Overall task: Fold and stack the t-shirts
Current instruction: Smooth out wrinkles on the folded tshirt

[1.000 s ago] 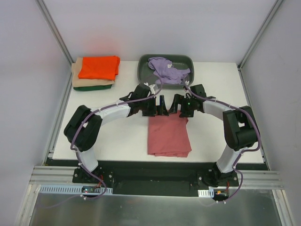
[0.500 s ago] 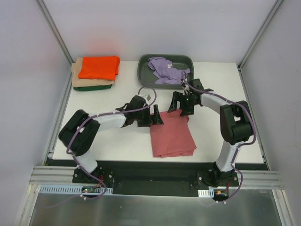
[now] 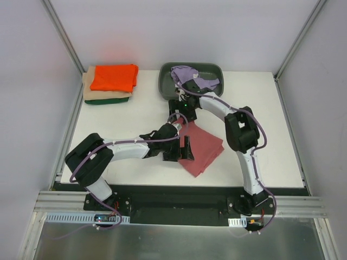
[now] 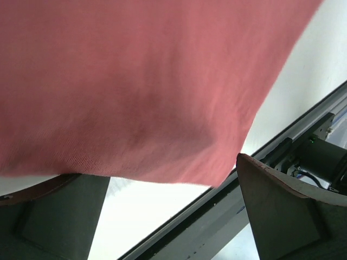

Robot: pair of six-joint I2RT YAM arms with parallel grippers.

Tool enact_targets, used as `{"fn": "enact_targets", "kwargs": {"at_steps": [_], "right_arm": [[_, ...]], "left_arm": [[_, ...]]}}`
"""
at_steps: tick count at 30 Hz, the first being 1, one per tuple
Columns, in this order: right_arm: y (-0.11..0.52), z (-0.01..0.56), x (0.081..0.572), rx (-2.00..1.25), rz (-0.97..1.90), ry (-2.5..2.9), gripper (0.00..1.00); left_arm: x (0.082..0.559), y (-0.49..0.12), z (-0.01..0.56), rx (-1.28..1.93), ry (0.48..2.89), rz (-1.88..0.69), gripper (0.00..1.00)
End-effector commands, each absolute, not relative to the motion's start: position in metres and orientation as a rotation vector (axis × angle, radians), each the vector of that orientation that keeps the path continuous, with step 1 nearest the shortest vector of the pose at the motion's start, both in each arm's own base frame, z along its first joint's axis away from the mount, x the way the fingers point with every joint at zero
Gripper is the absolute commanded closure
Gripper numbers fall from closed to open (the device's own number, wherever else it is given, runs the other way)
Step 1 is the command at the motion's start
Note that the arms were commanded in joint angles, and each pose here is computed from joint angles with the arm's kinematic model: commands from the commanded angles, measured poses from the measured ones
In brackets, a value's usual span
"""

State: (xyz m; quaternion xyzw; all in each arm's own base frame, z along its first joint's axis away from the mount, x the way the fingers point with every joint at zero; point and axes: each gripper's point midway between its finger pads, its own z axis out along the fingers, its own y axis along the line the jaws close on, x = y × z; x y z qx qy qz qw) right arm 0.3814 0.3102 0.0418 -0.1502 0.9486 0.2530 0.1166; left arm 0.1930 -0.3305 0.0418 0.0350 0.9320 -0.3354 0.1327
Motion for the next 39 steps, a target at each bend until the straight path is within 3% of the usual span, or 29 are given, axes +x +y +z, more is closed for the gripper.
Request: {"fn": "enact_targets", "kwargs": {"at_steps": [1,8,13,23,28,30,39], "right_arm": [[0.352,0.01,0.354,-0.599,0.802,2.885,0.04],[0.424,0.031,0.354,-0.849,0.942,2.68,0.04],[0.426,0.063,0.36,-0.893,0.895,2.584,0.04],[0.346,0.255,0.383,-0.693,0.758,2.274,0.04],[0.271,0.268,0.36,-0.499,0.653,2.222,0.04],[0.243,0.243,0.338,-0.462,0.637,2.239,0.04],[0.169,0.167,0.274,-0.309,0.469,2.312,0.04]], "left_arm": [[0.172,-0.337,0.023,0.119,2.795,-0.939,0.01],[0.164,-0.351,0.019,0.099,2.839,-0.975,0.01],[0.159,-0.347,0.026,0.11,2.822,-0.998,0.01],[0.149,-0.338,0.116,0.331,2.557,-1.182,0.01],[0.174,-0.289,0.143,0.275,2.42,-0.889,0.01],[0.199,-0.256,0.142,0.125,2.397,-0.736,0.01],[0.268,-0.185,0.11,-0.191,2.478,-0.559,0.01]]}}
